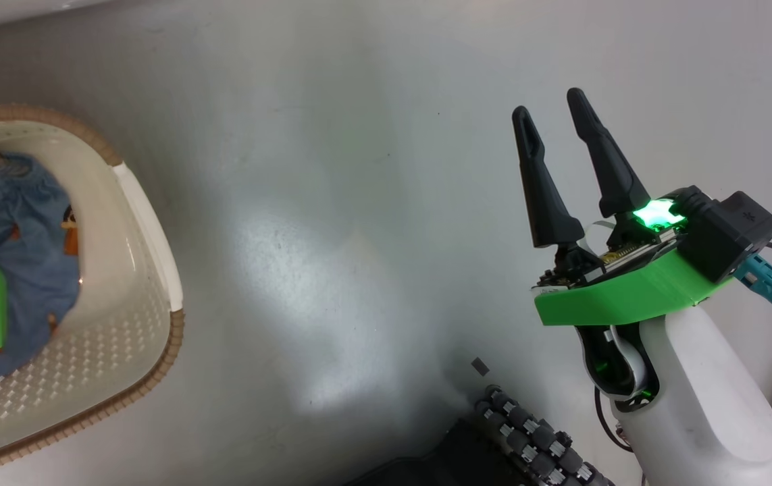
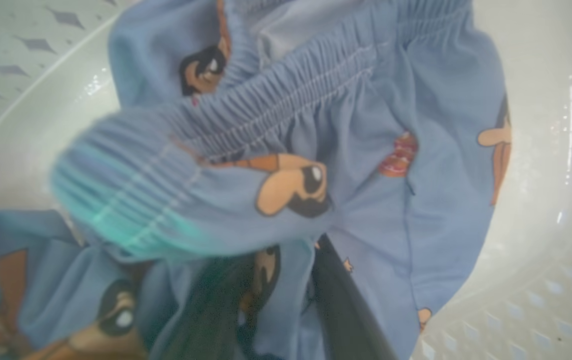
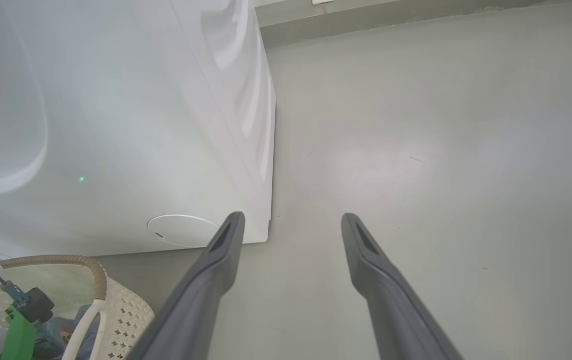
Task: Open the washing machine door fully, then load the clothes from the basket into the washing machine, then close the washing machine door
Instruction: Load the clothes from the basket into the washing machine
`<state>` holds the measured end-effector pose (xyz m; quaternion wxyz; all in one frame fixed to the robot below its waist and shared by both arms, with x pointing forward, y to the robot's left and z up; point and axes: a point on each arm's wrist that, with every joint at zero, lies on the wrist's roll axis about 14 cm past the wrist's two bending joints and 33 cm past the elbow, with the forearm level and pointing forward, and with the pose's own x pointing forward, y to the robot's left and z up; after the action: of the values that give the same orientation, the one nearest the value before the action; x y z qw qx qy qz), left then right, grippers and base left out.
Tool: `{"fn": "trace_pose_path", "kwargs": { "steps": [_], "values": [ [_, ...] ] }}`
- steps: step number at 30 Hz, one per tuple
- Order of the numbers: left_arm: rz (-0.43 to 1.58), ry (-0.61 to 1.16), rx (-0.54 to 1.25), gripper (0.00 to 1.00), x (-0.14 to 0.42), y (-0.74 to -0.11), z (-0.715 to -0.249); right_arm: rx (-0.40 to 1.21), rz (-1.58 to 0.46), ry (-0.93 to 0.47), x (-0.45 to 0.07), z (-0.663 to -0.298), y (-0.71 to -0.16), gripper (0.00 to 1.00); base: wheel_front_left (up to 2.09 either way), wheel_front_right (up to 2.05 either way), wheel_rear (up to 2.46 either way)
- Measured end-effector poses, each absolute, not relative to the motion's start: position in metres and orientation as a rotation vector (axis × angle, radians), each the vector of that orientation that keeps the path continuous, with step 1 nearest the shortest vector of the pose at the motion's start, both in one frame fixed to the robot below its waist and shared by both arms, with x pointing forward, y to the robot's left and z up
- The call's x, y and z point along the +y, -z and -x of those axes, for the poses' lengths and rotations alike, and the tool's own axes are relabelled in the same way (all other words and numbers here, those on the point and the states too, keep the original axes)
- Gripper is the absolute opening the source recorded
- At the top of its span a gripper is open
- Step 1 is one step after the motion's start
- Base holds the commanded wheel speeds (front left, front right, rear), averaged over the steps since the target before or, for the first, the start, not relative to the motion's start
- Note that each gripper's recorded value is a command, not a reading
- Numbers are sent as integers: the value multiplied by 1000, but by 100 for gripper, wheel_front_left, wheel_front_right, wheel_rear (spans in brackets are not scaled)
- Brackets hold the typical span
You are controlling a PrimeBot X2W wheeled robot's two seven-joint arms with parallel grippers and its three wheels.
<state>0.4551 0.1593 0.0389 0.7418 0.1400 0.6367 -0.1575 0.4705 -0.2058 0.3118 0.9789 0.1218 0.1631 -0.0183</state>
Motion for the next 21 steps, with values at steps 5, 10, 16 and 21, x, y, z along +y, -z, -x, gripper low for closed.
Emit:
{"fn": "trace_pose_path", "kwargs": {
  "steps": [5,10,16,21],
  "values": [
    [-297,364,1382,0,157,-39,-457,330,-246,36,-205,-471,-311,100,0,0,0],
    [-277,373,1362,0,155,-43,-459,327,-253,29,-202,-472,-311,100,0,0,0],
    [-198,375,1298,0,139,-62,-468,289,-263,14,-198,-479,-325,100,0,0,0],
    [-101,352,1194,0,129,-92,-484,240,-269,-7,-193,-486,-345,100,0,0,0]
  ]
}}
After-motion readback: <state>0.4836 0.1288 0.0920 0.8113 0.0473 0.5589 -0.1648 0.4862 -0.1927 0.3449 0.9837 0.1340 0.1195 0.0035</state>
